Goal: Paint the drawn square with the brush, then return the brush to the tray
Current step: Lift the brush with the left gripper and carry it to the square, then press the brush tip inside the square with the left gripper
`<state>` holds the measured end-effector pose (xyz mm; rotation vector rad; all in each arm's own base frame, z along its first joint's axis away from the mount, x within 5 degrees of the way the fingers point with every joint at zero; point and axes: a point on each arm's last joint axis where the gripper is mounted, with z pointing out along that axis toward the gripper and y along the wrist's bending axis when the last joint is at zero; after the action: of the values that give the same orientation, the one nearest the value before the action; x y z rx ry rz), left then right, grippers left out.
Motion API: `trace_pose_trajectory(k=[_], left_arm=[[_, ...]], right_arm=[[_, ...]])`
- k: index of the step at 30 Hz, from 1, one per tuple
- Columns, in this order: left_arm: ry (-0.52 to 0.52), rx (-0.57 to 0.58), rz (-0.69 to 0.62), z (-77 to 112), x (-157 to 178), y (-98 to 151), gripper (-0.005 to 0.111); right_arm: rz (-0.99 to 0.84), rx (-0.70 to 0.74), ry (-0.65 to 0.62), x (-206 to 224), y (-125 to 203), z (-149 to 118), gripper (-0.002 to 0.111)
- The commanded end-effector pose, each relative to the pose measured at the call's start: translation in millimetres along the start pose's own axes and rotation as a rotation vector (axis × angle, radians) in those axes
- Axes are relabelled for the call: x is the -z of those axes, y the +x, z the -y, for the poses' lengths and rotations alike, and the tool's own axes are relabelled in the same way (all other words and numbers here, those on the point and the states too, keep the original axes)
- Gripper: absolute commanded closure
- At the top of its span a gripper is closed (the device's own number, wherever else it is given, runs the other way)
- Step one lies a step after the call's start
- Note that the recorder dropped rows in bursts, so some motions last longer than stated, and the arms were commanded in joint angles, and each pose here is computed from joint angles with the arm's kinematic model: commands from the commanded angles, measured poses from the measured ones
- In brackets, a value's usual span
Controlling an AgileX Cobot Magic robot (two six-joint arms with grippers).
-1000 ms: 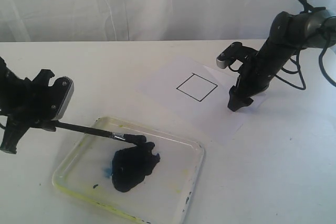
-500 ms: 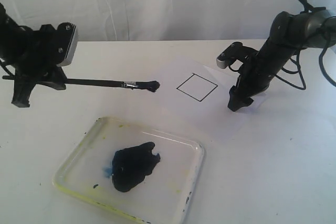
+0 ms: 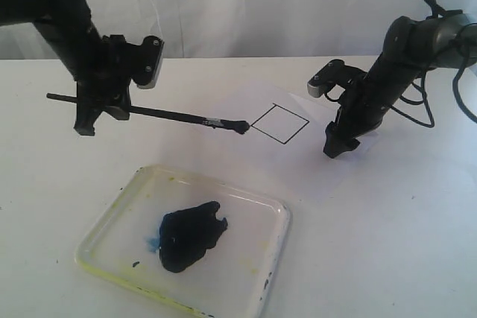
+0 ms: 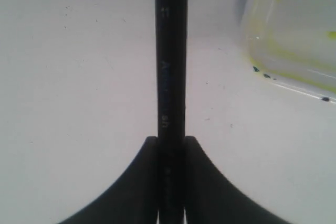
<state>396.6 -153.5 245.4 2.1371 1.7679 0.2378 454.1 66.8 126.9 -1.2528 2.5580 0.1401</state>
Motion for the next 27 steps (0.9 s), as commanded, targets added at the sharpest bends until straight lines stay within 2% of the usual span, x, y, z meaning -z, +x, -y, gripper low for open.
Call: trace_pose_trajectory(k=[1, 12, 14, 17, 21, 27], left_arm=[[-0.036, 0.005, 0.007, -14.2, -7.0, -19.7, 0.107], [-0.113, -0.15, -0.044, -40.0, -33.0, -63.5, 0.107], [-0.146, -0.179, -0.057, -46.0, -42.7, -68.9, 0.107], [-0.136, -0.207, -0.091, -47.6, -44.5, -67.5, 0.107], [-0.144, -0.137, -0.083, -49.1, -38.1, -72.6, 0.107], [-0.117, -0.126, -0.143, -48.2, -35.0, -67.1, 0.107]], right_arm=[[-0.067, 0.036, -0.021, -16.2, 10.9, -1.8, 0.038], [-0.045, 0.037, 0.011, -16.3, 8.8, 1.0, 0.038], [-0.045, 0.037, 0.011, -16.3, 8.8, 1.0, 0.038], [-0.043, 0.037, 0.013, -16.3, 8.7, 1.2, 0.038], [-0.044, 0.035, 0.009, -16.3, 8.7, 0.8, 0.038], [-0.041, 0.035, 0.013, -16.3, 8.4, 1.2, 0.038]])
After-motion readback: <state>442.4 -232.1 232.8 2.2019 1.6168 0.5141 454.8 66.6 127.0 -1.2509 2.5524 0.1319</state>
